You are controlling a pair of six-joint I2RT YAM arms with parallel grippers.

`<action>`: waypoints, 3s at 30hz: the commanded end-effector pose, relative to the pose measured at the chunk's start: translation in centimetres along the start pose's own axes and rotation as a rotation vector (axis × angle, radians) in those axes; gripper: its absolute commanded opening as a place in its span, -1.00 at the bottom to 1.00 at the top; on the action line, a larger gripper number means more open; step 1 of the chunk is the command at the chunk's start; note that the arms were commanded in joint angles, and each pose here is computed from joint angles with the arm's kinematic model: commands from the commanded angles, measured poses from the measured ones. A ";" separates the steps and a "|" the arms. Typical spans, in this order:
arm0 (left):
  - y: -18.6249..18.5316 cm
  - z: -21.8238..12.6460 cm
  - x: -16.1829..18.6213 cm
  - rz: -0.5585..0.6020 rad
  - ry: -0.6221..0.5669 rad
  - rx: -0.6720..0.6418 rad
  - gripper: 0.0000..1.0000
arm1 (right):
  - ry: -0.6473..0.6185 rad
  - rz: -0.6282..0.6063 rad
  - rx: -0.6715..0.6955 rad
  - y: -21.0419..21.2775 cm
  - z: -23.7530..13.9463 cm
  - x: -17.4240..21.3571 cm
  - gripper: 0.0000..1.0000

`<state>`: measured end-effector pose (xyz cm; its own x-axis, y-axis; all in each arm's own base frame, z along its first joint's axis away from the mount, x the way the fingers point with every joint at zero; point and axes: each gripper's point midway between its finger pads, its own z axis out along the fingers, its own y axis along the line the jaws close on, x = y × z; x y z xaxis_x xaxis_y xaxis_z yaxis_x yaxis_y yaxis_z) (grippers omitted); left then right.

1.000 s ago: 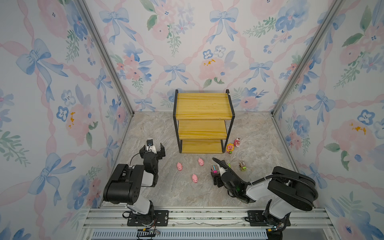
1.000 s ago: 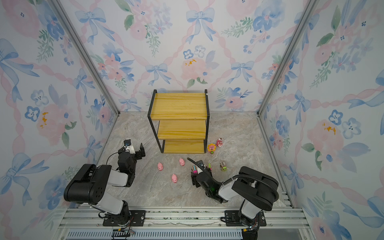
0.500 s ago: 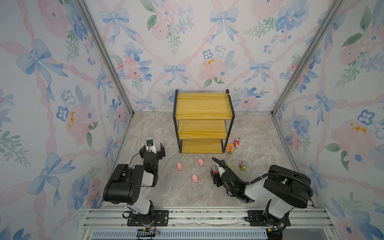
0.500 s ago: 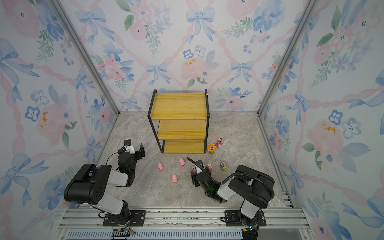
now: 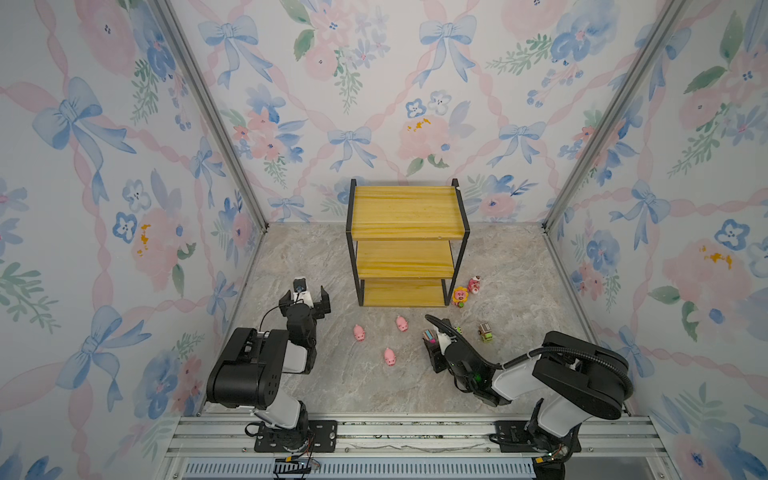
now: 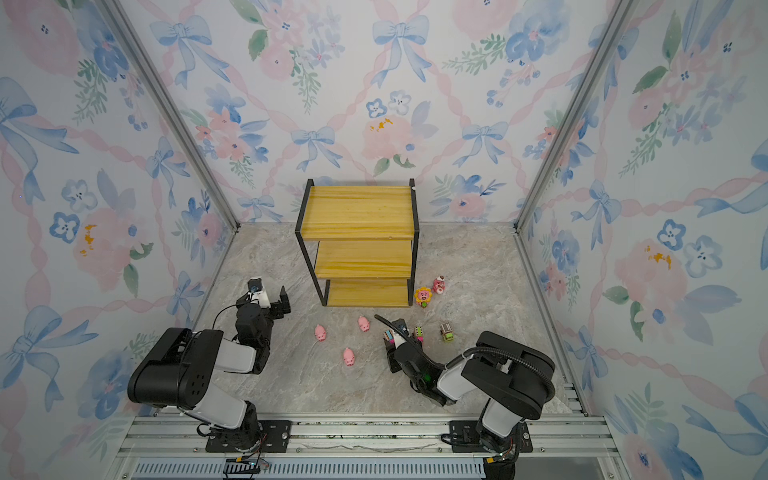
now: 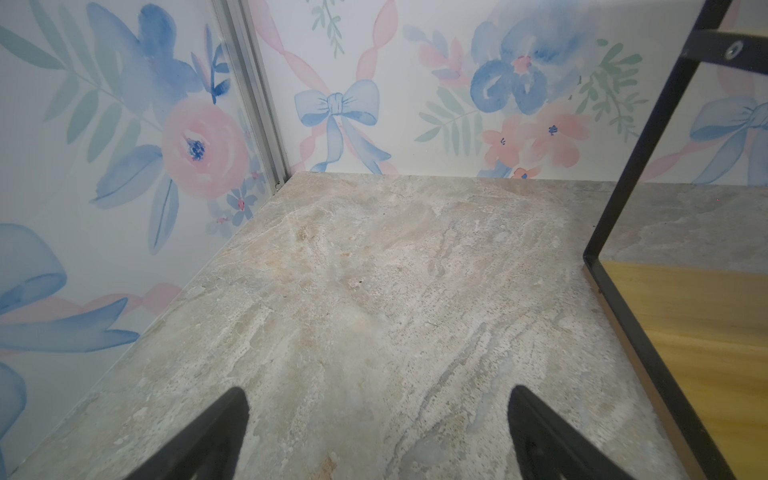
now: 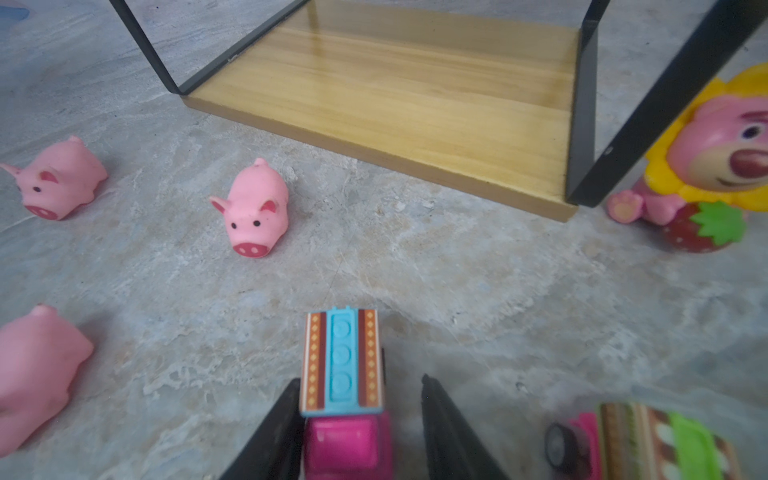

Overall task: Place and organize the plastic toys onto the shelf
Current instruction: 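Lower the right gripper onto the pink car with blue roof and close, then lift the pink car and carry it with the right gripper onto the bottom shelf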

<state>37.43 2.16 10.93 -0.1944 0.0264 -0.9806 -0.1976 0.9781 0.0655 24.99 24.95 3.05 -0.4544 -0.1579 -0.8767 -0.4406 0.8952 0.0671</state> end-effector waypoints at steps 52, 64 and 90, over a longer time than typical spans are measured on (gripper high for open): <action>-0.1 -0.2 0.2 -0.001 -0.001 0.004 0.96 | -0.137 0.051 0.039 -0.7 5.5 -8.4 -0.58; -0.1 -0.2 0.1 -0.001 -0.001 0.003 0.96 | -0.114 0.071 0.079 -2.1 7.5 -7.8 -0.59; -0.1 -0.2 0.1 -0.001 -0.001 0.004 0.96 | -0.067 0.099 0.104 -3.3 9.7 -7.5 -0.60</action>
<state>37.43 2.16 10.93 -0.1944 0.0264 -0.9806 -0.1976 0.9781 0.0655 37.01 27.44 5.71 -0.4128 -0.0447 -0.9097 -0.3304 0.9381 0.1039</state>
